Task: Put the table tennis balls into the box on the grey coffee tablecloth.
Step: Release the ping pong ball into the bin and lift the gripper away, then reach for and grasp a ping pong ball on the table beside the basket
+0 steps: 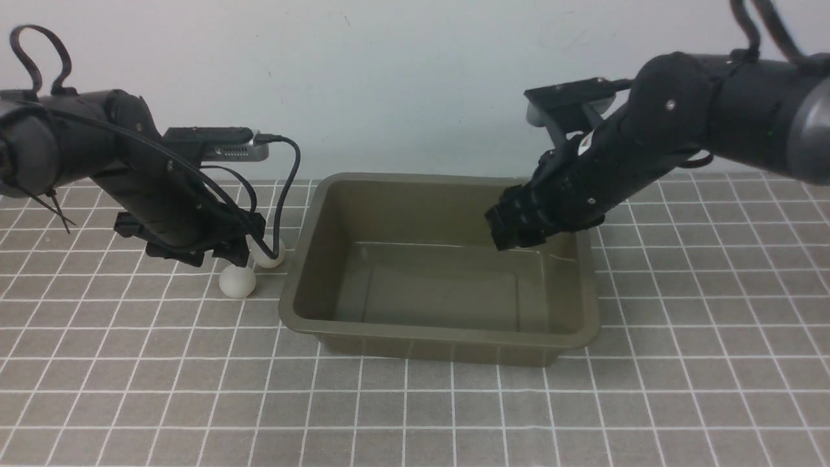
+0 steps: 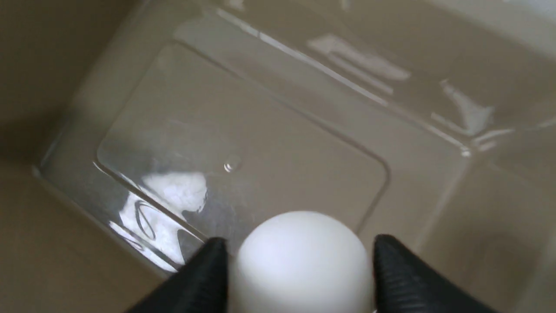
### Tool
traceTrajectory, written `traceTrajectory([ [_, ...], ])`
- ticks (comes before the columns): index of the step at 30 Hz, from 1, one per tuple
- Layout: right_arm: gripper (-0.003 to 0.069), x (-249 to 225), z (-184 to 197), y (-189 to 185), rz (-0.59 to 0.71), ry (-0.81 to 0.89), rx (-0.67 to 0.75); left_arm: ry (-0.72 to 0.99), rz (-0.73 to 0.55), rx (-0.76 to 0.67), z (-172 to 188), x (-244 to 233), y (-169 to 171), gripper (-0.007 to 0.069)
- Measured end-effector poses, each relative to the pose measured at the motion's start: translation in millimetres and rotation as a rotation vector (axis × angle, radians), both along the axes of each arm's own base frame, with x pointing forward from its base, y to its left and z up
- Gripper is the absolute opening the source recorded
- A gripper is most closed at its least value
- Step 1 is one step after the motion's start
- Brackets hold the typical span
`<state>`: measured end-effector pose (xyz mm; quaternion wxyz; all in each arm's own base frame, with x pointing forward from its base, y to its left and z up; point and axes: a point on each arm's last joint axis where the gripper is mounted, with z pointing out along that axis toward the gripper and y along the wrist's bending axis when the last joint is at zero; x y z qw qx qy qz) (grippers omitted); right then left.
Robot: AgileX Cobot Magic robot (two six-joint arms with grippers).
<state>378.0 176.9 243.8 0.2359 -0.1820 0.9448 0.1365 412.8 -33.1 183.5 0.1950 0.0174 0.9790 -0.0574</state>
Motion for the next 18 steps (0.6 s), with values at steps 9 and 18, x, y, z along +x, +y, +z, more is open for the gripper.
traceTrajectory([
  [9, 0.0647, -3.4, 33.4, 0.1, 0.028, -0.007, 0.006, 0.030, 0.004, 0.009, -35.2, 8.8, 0.2, 0.0544],
  [18, 0.0289, -66.7, 144.3, -39.4, 0.035, -0.252, -0.070, 0.149, -0.049, 0.040, -5.0, 12.1, 0.6, 0.0353],
])
